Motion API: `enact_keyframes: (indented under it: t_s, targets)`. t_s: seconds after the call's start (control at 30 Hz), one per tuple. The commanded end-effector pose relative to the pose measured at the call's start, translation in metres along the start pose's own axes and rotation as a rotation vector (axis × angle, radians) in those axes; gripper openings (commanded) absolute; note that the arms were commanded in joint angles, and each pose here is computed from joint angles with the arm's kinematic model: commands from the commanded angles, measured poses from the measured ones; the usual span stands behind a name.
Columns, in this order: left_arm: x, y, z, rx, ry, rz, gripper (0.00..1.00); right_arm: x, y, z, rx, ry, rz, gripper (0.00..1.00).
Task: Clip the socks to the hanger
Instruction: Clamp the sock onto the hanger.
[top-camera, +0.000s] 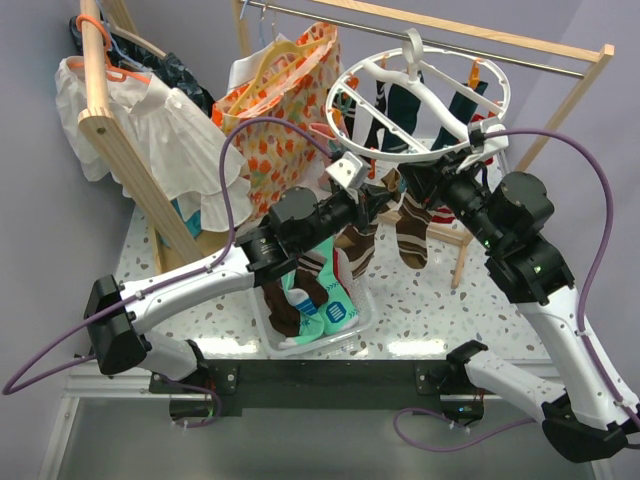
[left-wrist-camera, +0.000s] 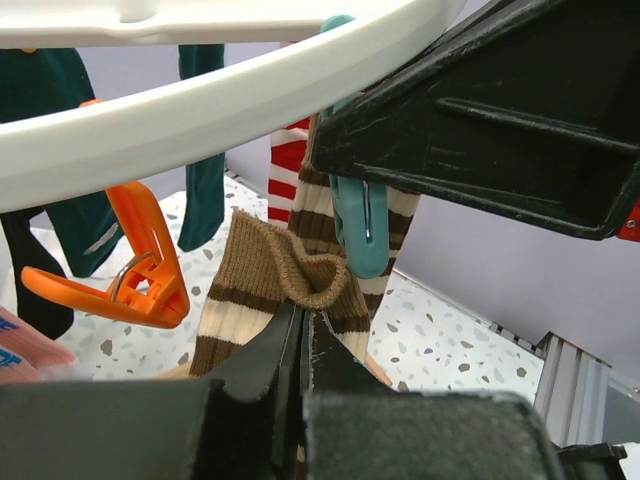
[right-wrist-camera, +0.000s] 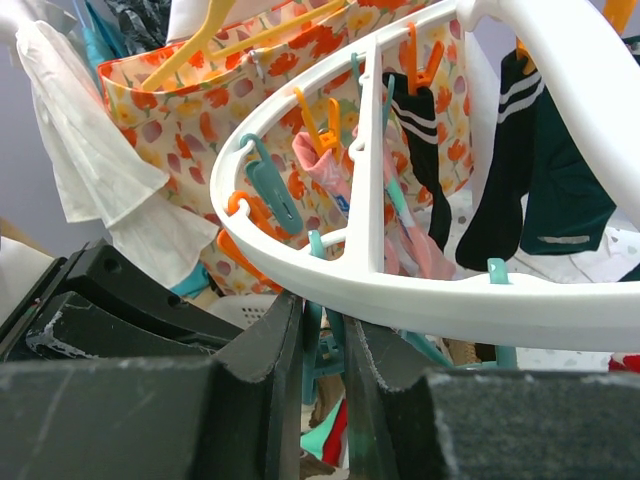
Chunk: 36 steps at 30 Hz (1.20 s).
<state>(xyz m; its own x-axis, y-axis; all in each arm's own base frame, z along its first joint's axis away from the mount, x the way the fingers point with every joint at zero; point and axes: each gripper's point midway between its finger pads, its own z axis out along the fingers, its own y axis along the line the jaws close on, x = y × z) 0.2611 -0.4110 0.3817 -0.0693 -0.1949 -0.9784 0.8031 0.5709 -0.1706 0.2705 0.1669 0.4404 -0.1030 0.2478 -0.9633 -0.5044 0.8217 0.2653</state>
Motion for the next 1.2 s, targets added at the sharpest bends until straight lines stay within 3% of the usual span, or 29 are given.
enact_keyframes:
  t_s: [0.0,1.17]
  targets:
    - [-0.028,-0.014,0.002,0.054,-0.1,-0.004,0.0,-0.016,0.009,-0.006,-0.035,-0.053,0.014,0.1]
    - [-0.023,-0.033,0.004,-0.003,-0.168,0.202,0.0,-0.013,-0.012,-0.005,0.077,-0.107,0.09,0.11]
